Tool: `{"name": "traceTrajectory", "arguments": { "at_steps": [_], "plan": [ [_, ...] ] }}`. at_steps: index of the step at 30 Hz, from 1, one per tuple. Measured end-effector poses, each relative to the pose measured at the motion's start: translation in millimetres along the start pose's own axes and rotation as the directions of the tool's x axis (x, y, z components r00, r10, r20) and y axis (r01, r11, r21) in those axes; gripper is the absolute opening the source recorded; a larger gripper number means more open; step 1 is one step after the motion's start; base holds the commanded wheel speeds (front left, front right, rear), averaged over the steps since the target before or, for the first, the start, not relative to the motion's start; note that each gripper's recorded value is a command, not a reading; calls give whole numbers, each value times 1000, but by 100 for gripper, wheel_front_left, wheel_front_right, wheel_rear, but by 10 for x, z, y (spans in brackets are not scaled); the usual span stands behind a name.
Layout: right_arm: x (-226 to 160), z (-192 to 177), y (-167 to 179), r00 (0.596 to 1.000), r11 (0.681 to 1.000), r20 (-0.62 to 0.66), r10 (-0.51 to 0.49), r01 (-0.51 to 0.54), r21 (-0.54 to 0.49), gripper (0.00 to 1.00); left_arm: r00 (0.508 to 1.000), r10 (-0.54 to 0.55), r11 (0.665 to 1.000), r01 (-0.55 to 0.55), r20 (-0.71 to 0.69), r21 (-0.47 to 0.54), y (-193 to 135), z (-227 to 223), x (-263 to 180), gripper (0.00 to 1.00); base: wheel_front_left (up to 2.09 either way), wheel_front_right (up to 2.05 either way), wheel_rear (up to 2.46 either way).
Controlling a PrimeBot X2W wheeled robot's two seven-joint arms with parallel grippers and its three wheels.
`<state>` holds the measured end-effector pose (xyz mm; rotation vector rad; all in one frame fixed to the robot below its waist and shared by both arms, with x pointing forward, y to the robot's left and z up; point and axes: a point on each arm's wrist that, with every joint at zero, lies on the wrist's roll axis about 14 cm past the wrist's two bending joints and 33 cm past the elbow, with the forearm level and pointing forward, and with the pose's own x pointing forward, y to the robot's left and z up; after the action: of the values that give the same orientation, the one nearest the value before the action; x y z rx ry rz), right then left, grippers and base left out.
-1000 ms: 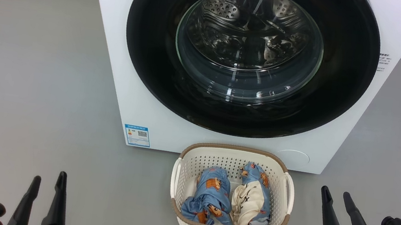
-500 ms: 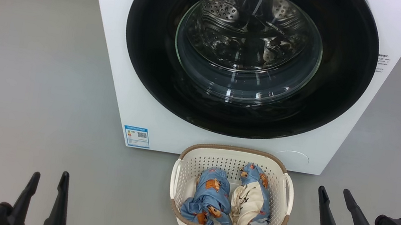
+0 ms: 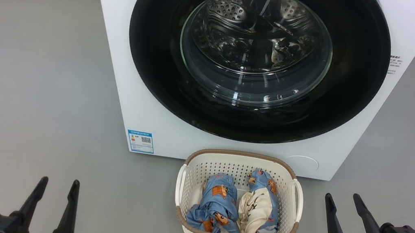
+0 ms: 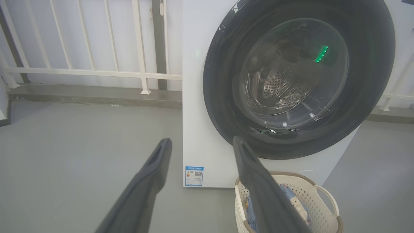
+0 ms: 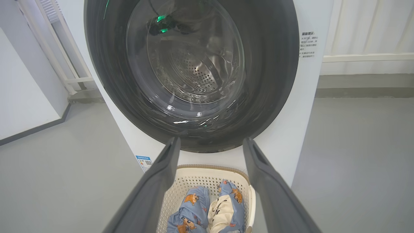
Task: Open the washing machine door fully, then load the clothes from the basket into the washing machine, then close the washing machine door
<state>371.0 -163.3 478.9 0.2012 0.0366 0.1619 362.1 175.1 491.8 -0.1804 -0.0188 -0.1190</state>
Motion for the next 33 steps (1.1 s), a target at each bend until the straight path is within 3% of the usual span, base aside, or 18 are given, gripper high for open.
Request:
{"name": "traceTrajectory", "arguments": {
  "at_steps": [23,33],
  "plan": [
    [-5,76,-110,999,999,29,-45,45,15,100,998,2,1000,-2,-58,-2,36,-171,-30,100,1,1,-3],
    [12,43,-102,999,999,21,-46,45,21,100,998,22,999,-21,-62,27,122,-174,-1,100,60,61,-121]
  ]
}}
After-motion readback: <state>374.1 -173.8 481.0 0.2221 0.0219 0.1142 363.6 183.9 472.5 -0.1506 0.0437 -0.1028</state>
